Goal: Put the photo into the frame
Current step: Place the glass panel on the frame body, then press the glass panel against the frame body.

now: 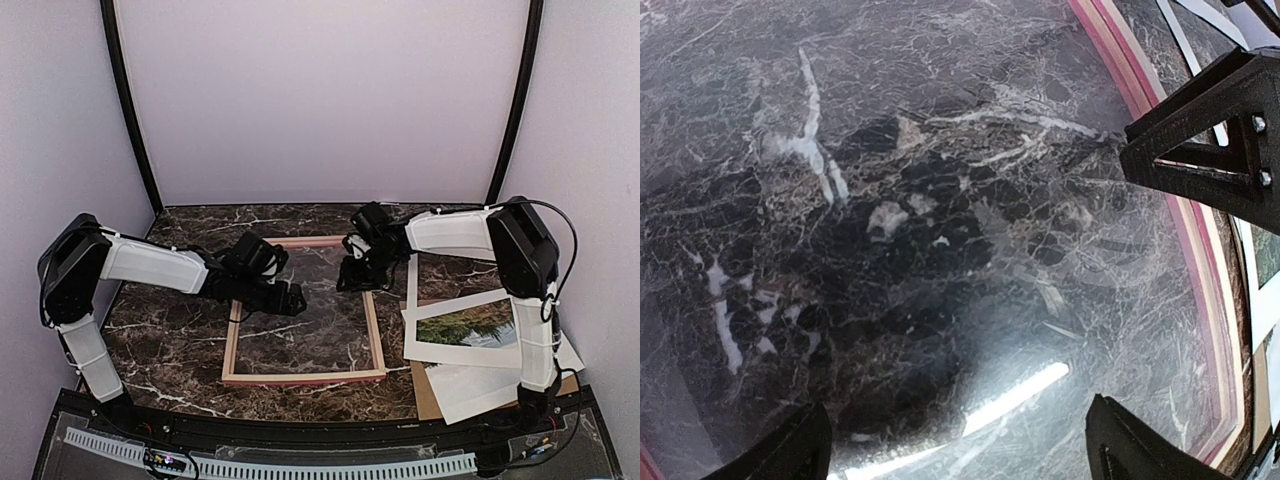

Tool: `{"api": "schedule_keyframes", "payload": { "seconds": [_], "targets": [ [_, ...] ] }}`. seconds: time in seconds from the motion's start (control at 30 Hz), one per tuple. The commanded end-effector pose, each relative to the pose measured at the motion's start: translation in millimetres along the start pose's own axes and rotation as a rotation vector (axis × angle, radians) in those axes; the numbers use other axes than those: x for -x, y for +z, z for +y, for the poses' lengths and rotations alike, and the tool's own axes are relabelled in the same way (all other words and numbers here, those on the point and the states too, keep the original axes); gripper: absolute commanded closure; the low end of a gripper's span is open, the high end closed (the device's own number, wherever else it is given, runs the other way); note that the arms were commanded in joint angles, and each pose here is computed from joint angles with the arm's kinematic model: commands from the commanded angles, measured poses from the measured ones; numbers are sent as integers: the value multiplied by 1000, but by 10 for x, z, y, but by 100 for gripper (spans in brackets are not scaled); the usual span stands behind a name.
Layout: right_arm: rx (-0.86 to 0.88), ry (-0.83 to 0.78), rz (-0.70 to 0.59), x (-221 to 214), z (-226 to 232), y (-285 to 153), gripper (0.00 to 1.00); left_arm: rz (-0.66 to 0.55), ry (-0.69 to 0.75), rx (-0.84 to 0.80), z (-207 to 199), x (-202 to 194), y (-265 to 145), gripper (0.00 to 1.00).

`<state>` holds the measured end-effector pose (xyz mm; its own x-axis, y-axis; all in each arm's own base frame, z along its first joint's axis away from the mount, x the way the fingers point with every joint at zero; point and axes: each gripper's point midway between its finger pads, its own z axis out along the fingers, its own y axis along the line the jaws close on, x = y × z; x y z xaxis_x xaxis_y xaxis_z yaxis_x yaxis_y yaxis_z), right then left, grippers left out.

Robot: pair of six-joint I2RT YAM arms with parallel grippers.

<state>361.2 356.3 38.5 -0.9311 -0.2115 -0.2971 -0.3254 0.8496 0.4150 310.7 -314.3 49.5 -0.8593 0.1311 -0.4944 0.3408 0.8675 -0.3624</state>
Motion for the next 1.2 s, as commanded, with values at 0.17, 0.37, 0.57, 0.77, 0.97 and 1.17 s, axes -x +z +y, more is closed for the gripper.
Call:
{"api": "schedule_keyframes", "payload": {
  "seconds": [0.17,0.37,0.57,0.77,0.97,1.17],
  "targets": [
    [40,-90,-61,88,224,-369,59,-52,2,22,-9,106,-216,9],
    [108,-107,-43,-132,428,-515,58,-77,-16,24,-28,173,-276,9],
    [93,-105,9,-535,455,-520,58,-106,-12,22,-59,263,-368,9],
    [76,-88,63,-910,419,-419,58,-142,6,60,-26,356,-466,9],
    [49,-79,114,-1130,303,-253,58,-142,18,81,2,367,-485,9],
    [18,-93,146,-1226,200,-147,58,-146,19,108,53,361,-517,9]
  ]
}}
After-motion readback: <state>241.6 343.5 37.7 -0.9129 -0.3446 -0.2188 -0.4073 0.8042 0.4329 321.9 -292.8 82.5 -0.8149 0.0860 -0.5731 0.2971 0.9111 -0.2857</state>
